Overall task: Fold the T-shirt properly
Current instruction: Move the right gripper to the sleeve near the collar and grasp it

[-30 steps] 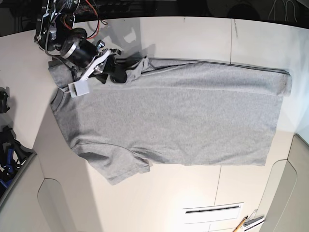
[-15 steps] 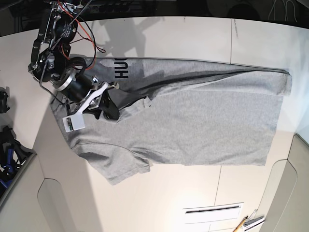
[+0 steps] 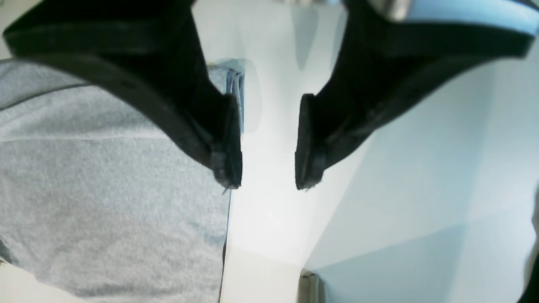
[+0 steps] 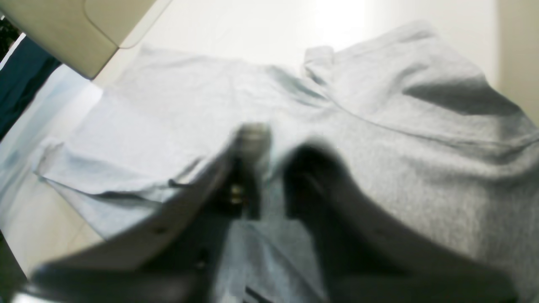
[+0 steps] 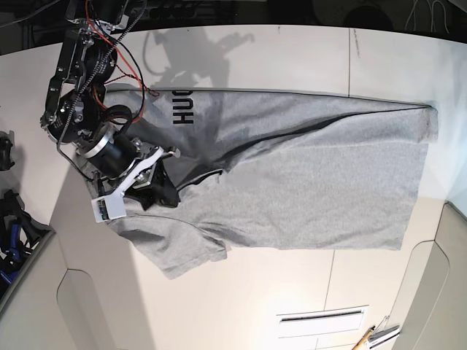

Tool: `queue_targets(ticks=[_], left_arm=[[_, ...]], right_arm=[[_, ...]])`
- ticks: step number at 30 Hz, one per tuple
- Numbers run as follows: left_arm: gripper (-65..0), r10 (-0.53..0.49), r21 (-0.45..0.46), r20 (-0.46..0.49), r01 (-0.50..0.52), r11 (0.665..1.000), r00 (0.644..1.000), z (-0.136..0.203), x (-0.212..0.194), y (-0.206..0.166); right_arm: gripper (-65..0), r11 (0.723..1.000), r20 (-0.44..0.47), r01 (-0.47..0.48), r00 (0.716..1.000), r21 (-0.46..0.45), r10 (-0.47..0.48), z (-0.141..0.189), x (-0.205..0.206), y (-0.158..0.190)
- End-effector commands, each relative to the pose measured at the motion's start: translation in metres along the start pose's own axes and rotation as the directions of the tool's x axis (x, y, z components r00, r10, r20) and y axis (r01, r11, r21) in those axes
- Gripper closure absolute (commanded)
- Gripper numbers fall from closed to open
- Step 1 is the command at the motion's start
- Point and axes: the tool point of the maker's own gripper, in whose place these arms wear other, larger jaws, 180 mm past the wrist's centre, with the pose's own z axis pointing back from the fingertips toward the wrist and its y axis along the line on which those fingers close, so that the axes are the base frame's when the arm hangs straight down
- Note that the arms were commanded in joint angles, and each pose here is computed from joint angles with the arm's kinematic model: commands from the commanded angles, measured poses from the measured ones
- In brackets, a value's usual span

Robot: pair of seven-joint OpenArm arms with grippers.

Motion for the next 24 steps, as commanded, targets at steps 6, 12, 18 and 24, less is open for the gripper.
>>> queue_targets(ticks=[6, 12, 18, 24], left_arm=[[-25.4, -0.038, -0.003, 0.059, 0.038, 0.999, 0.998, 0.007, 0.026, 0.0], [-25.4, -0.035, -0.005, 0.06, 0.036, 0.999, 0.998, 0.006, 0.026, 0.0], [-25.4, 0.016, -0.057, 0.076, -0.012, 0.998, 0.997, 0.005, 0.026, -0.01], [-14.2, 0.044, -0.097, 0.071, -0.037, 0.995, 0.996, 0.004, 0.025, -0.018]], right_arm=[[-21.3, 1.0, 0.092, -0.018, 0.996, 0.016, 0.016, 0.001, 0.023, 0.004], [-20.0, 0.999, 0.077, -0.033, 0.996, -0.003, 0.034, 0.001, 0.021, -0.001], [0.0, 0.998, -0.015, -0.054, 0.998, -0.031, 0.053, 0.009, 0.008, -0.011], [0.0, 0.997, -0.073, -0.06, 0.996, -0.057, 0.056, 0.035, -0.003, -0.01]])
